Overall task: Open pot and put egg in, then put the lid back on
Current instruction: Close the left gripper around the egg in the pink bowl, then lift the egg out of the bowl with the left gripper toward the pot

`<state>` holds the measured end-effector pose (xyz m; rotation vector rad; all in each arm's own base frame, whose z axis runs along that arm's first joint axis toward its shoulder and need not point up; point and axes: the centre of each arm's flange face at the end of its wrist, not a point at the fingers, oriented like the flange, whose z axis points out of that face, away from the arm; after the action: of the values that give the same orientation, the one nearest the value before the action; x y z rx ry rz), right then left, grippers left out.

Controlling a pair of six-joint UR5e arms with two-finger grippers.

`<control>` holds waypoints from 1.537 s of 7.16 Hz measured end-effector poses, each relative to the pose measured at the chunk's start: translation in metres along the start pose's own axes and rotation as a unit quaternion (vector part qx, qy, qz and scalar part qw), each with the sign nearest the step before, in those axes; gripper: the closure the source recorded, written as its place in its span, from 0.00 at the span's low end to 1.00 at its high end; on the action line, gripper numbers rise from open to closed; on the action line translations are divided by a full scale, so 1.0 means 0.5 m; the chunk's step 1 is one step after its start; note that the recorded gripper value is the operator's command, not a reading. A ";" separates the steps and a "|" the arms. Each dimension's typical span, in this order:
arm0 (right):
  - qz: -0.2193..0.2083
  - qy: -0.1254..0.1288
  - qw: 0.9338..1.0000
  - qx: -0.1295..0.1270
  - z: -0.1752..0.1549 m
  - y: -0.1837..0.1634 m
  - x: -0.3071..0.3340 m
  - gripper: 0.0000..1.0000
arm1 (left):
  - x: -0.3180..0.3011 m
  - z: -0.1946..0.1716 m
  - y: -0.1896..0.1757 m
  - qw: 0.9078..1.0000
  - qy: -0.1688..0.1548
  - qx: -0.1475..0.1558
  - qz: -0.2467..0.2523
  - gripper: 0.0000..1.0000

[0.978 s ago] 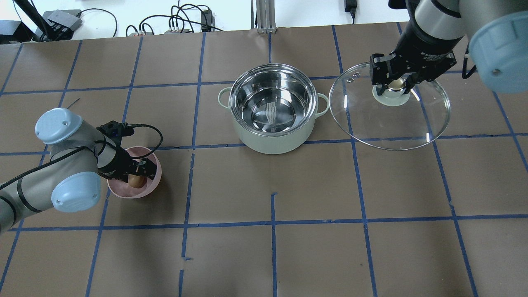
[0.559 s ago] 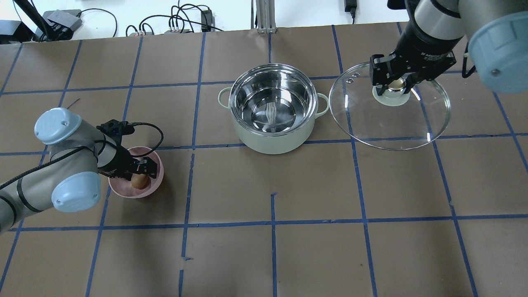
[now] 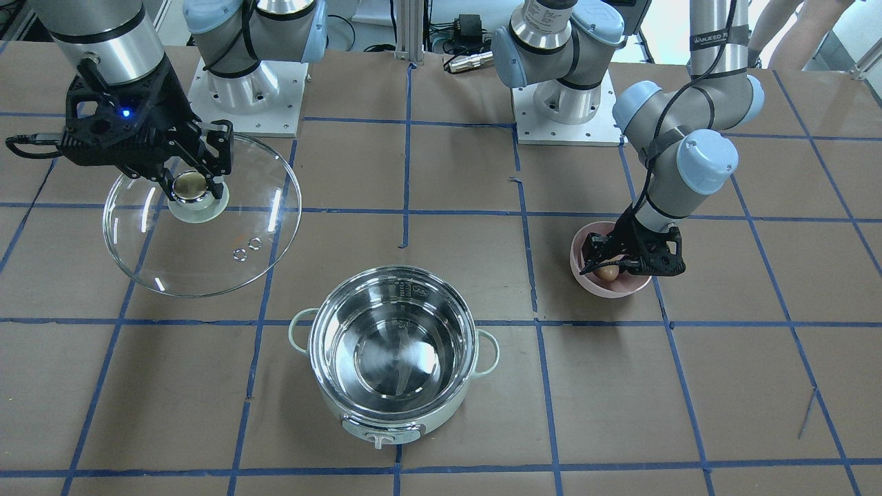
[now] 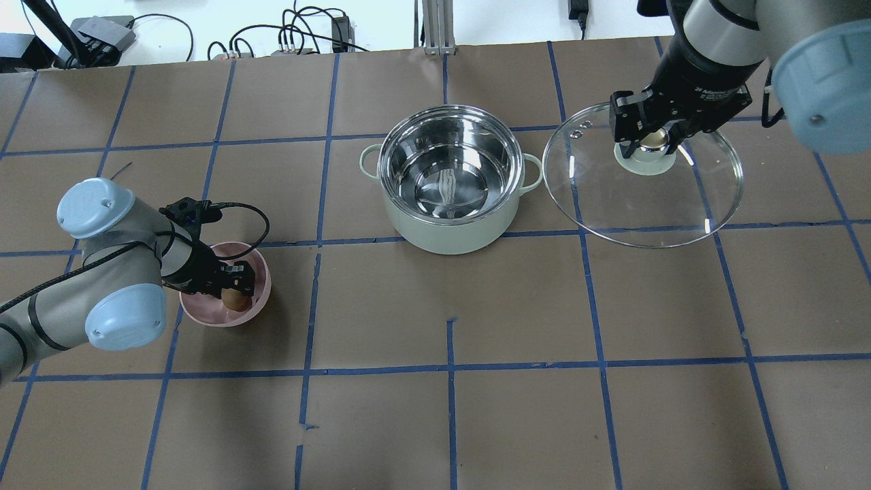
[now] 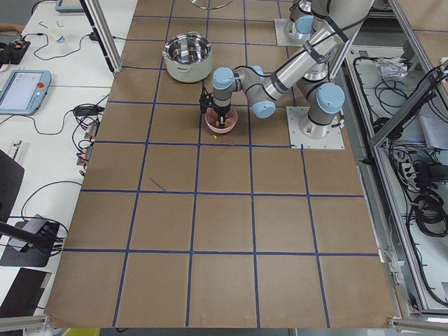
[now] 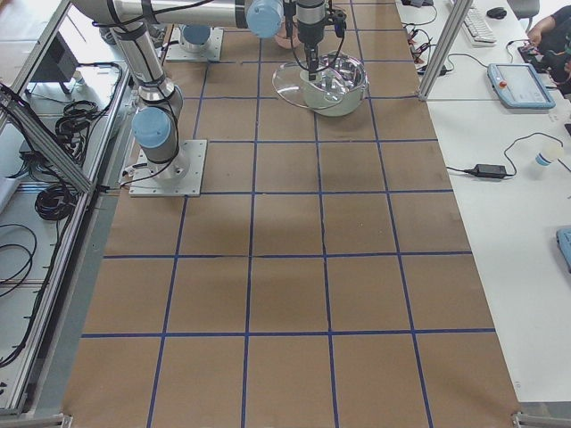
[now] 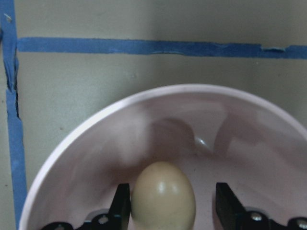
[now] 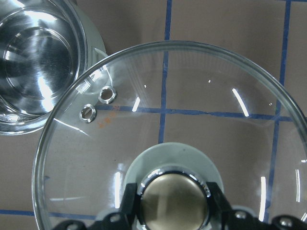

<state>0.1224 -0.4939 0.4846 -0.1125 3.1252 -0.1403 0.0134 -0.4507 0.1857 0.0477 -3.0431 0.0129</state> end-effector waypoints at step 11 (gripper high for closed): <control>0.002 -0.001 1.000 0.000 0.001 0.000 -0.003 0.60 | -0.003 -0.057 -0.031 1.000 -0.007 0.011 0.005 0.75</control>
<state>0.1236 -0.4937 0.4840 -0.1058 3.1238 -0.1390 0.0184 -0.4659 0.2140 0.0345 -3.0575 0.0481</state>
